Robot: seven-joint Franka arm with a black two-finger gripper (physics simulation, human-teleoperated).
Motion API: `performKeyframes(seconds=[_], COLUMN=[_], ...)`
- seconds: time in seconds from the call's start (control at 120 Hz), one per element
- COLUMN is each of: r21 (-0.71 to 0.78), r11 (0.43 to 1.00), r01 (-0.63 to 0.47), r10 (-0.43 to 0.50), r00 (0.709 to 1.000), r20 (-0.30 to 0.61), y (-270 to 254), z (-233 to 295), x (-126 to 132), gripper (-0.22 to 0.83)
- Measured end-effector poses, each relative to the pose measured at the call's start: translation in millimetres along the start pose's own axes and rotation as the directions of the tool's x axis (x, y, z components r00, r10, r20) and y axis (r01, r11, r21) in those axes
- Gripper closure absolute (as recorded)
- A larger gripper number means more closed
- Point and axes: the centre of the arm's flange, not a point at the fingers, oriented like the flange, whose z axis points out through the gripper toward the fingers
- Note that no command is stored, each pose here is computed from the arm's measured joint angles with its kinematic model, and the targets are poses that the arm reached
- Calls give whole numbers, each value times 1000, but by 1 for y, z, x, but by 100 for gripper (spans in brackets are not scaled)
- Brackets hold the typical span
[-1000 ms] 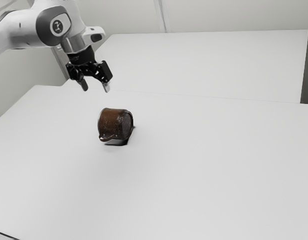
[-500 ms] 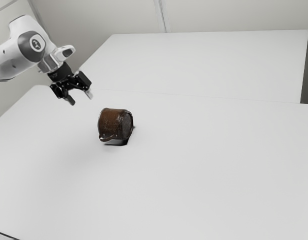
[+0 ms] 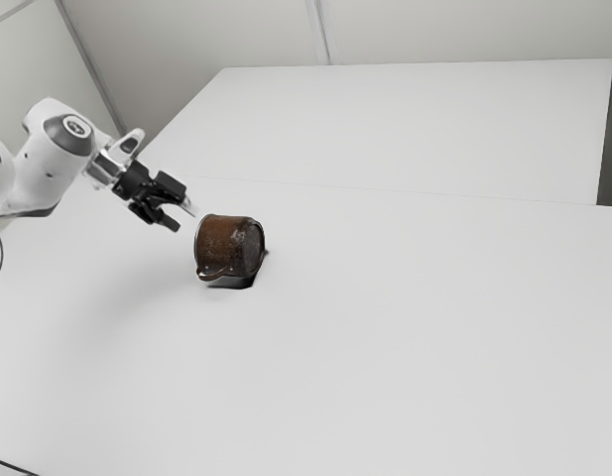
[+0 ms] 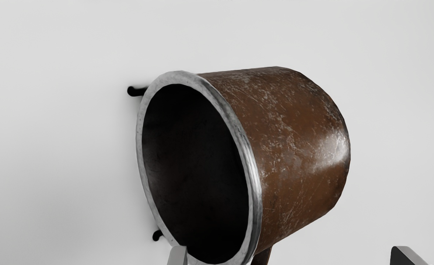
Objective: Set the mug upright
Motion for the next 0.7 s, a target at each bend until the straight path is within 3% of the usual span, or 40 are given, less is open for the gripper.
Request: performKeyframes(seconds=[0.367, 0.7], r21=[-102, -217], r11=[982, 963], r01=[-157, -160], r10=[152, 149], r00=[987, 987], r20=[-60, -67], y=[-32, -42], z=[15, 44], x=[17, 13], gripper=[0, 0])
